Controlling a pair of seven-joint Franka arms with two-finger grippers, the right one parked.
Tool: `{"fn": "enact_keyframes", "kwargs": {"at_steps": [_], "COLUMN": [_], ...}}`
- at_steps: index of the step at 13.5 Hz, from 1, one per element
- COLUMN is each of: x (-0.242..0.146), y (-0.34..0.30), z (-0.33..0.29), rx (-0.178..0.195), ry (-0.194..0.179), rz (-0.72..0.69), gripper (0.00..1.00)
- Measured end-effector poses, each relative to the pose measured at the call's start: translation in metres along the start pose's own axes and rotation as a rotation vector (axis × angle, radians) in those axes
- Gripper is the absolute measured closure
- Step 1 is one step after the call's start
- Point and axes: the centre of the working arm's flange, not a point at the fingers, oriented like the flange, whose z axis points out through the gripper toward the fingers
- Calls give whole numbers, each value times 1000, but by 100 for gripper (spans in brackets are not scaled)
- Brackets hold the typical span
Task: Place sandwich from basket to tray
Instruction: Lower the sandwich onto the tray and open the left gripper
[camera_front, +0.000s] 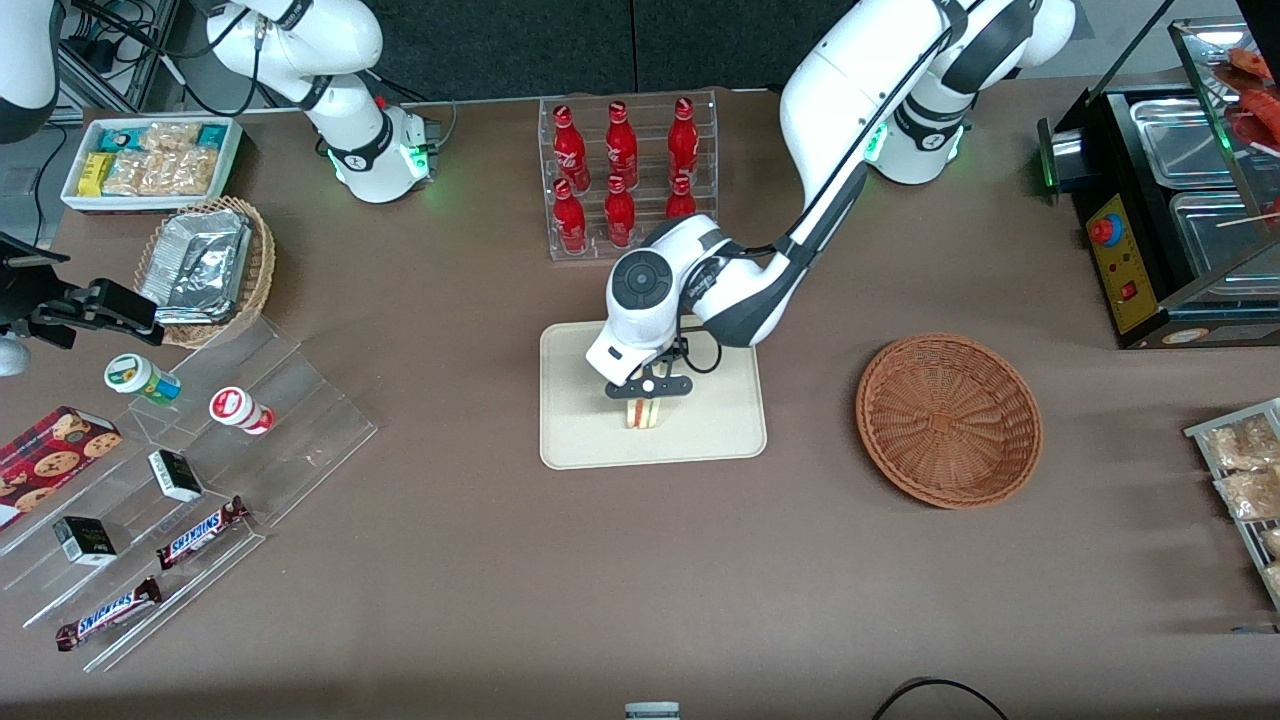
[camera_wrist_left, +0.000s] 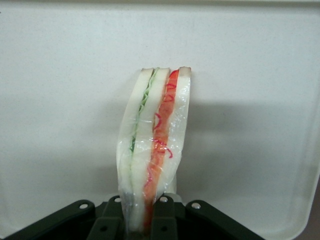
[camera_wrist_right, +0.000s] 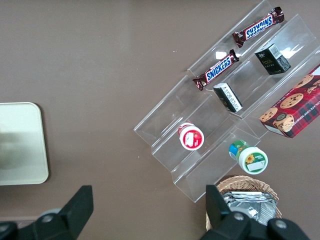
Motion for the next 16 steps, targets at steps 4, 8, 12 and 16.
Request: {"fn": "enact_keyframes", "kwargs": {"at_steps": [4,8,12,16], "x": [1,3,15,40], "y": [0,3,9,-10], "z": [3,-3,-30,-71], "rx": [5,-5,-39,-27], "ry": [3,11,42,67], "rz": [-23,-27,-37,-28], "gripper": [78,44,4,0]}}
